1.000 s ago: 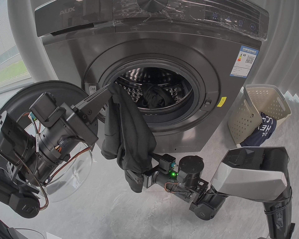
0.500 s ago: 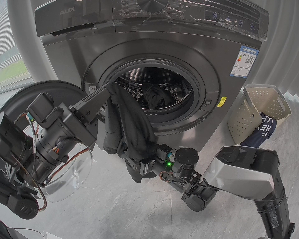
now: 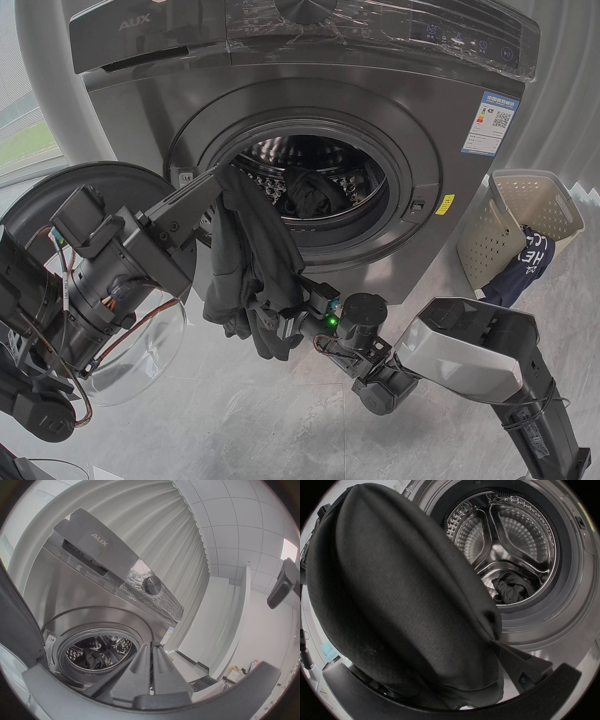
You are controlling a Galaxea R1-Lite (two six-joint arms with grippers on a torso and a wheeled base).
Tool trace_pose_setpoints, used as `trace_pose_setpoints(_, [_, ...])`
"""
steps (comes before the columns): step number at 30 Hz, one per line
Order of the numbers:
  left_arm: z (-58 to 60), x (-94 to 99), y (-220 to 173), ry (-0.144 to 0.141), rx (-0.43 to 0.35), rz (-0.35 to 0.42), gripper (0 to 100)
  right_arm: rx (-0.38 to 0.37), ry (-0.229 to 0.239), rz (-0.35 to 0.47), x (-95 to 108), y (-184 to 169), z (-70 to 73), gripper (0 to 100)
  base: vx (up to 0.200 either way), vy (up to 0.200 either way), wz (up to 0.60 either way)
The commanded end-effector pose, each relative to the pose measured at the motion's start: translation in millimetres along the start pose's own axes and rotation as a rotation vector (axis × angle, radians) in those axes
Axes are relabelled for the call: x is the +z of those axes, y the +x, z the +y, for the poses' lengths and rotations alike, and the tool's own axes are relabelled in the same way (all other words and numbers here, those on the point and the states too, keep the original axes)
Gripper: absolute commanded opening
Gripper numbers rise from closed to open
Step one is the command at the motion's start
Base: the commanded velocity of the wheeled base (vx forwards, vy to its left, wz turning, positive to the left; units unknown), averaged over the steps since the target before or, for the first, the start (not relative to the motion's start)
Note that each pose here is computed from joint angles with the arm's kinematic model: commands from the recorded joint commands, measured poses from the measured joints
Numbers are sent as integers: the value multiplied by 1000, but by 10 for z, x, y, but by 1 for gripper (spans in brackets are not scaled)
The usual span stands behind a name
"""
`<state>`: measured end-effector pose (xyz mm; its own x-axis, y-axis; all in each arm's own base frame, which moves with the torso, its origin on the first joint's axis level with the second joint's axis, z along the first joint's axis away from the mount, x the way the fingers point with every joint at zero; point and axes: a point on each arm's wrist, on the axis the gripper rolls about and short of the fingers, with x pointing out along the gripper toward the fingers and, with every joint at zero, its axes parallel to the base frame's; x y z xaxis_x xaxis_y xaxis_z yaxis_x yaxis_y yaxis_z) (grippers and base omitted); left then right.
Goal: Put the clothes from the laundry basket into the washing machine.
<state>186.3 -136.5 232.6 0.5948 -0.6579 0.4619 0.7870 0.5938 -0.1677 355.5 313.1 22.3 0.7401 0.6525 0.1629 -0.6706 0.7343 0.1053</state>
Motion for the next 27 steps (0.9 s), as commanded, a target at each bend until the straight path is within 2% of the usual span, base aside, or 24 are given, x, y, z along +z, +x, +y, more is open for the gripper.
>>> trace_pose_setpoints(1, [-9, 6, 2, -3, -3, -3, 0, -3, 0, -1, -112, 46, -32, 100, 0, 0, 0])
trace_pose_setpoints(10, [-9, 6, 2, -1, -3, -3, 0, 19, 3, -20, -108, 85, 58, 100, 0, 0, 0])
trace_pose_setpoints(15, [-7, -2, 1, -2, -3, 0, 0, 53, 8, -15, -129, 75, 213, 100, 0, 0, 0])
trace_pose_setpoints(18, [-7, -2, 1, -3, -3, 0, 0, 61, 8, 3, -207, 64, 257, 100, 0, 0, 0])
trace_pose_setpoints(19, [-7, -2, 1, -2, -3, 0, 0, 62, 8, 8, -238, 63, 261, 0, 0, 0, 0])
trace_pose_setpoints(23, [-9, 3, 0, -3, -3, -1, 0, 58, 10, -19, -229, 106, 248, 0, 0, 0, 0])
trace_pose_setpoints(27, [-9, 11, 7, -4, -3, -6, 0, 38, 7, -32, -185, 116, 169, 0, 0, 0, 0])
